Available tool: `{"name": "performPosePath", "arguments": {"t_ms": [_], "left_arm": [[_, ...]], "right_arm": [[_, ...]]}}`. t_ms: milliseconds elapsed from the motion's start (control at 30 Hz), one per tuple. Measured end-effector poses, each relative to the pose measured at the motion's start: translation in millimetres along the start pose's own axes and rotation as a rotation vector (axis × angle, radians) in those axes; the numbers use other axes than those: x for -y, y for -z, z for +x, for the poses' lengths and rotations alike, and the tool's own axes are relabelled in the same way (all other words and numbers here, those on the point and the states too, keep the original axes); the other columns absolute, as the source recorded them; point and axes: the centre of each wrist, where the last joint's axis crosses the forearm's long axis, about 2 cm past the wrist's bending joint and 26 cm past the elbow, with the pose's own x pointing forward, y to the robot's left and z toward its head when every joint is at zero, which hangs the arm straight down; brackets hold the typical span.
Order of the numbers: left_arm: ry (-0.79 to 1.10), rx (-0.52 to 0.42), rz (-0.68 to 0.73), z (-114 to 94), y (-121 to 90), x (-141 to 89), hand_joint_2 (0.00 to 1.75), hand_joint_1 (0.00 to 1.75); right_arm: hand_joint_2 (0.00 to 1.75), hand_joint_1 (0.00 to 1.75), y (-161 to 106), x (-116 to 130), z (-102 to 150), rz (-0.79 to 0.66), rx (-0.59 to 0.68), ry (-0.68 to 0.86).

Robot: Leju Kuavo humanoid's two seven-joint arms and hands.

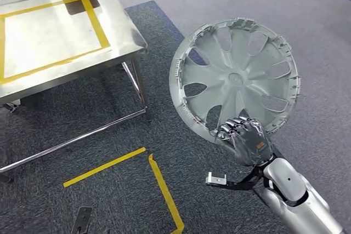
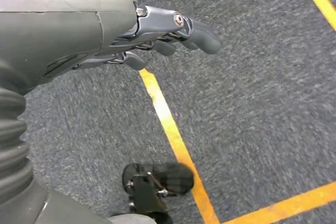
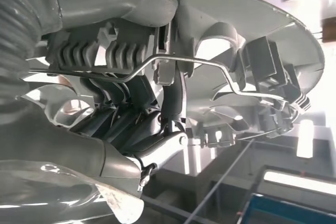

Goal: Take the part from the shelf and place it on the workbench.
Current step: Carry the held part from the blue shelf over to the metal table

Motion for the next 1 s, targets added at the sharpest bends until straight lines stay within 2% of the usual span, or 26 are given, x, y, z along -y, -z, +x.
{"name": "performPosePath", "arguments": {"t_ms": [500, 667, 1000], "left_arm": [[-0.031, -0.003, 0.000, 4.9, 1.9, 1.8, 1.75, 0.00], [-0.034, -0.015, 0.006, 0.3, 0.6, -1.2, 1.75, 0.00], [-0.034, -0.008, 0.011, 2.9, 2.7, -3.6, 1.75, 0.00]], "right_arm": [[1.75, 1.75, 18.1, 1.7, -12.9, -0.003, 0.031, -0.014], [1.75, 1.75, 27.6, 2.7, -14.9, -0.017, 0.029, -0.017], [1.75, 1.75, 25.4, -2.7, -8.1, -0.013, 0.011, -0.020]]}}
